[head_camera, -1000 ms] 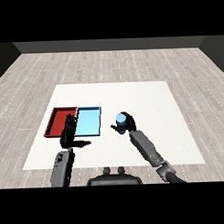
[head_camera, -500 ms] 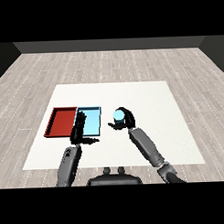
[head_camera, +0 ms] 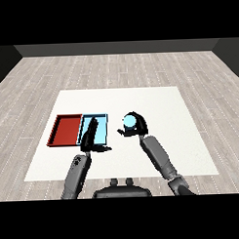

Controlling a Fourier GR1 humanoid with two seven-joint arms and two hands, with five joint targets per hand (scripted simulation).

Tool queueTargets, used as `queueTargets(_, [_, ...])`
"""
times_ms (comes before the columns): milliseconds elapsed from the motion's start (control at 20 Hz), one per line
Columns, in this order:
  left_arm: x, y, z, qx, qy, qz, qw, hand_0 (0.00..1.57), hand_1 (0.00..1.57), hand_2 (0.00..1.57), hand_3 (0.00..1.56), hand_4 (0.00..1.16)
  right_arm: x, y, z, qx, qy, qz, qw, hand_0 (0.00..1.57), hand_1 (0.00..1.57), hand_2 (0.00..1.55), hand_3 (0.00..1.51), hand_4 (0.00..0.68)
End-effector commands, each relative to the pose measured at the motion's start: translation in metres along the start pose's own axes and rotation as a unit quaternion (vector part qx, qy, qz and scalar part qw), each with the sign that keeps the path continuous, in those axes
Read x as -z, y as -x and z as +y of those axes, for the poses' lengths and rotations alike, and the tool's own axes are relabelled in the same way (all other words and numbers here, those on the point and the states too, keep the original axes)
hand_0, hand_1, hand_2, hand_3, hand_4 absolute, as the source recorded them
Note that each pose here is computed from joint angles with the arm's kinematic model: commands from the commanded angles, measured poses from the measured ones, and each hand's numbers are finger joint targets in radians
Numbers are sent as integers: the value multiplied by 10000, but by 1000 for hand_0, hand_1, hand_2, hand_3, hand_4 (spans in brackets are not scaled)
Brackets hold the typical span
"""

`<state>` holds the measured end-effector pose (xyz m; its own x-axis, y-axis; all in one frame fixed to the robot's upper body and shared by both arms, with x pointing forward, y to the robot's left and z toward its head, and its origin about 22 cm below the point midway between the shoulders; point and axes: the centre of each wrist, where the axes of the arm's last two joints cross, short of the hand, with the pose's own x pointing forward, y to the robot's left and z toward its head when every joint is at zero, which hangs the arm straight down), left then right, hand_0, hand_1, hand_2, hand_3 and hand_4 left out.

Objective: Pick the blue can and put it in the blue box

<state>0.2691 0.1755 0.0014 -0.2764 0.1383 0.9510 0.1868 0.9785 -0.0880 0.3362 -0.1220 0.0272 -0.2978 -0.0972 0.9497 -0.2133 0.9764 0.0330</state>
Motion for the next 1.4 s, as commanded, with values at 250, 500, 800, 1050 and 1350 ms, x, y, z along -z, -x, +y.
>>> queueTargets(250, [341,20,-250,107,205,46,9997,0,0,0,0,0,-82,-83,-49,41,-73,19,10000,1423,1423,1438,1409,666])
queueTargets(500, [317,199,-317,91,157,290,9994,0,0,0,0,0,38,-13,373,59,-264,-147,9995,1414,1414,1445,1414,660])
queueTargets(800, [257,400,-636,76,303,496,9983,0,0,0,0,0,-18,55,228,18,-368,-233,9990,1406,1406,1442,1406,666])
queueTargets(1050, [331,547,-542,156,312,571,9978,0,0,0,0,0,-135,-188,281,110,-435,-331,9984,1399,1399,1443,1405,679])
queueTargets(1350, [206,513,-685,60,396,738,9965,0,0,0,0,0,-50,-158,404,166,-570,-242,9979,1397,1397,1450,1411,677])
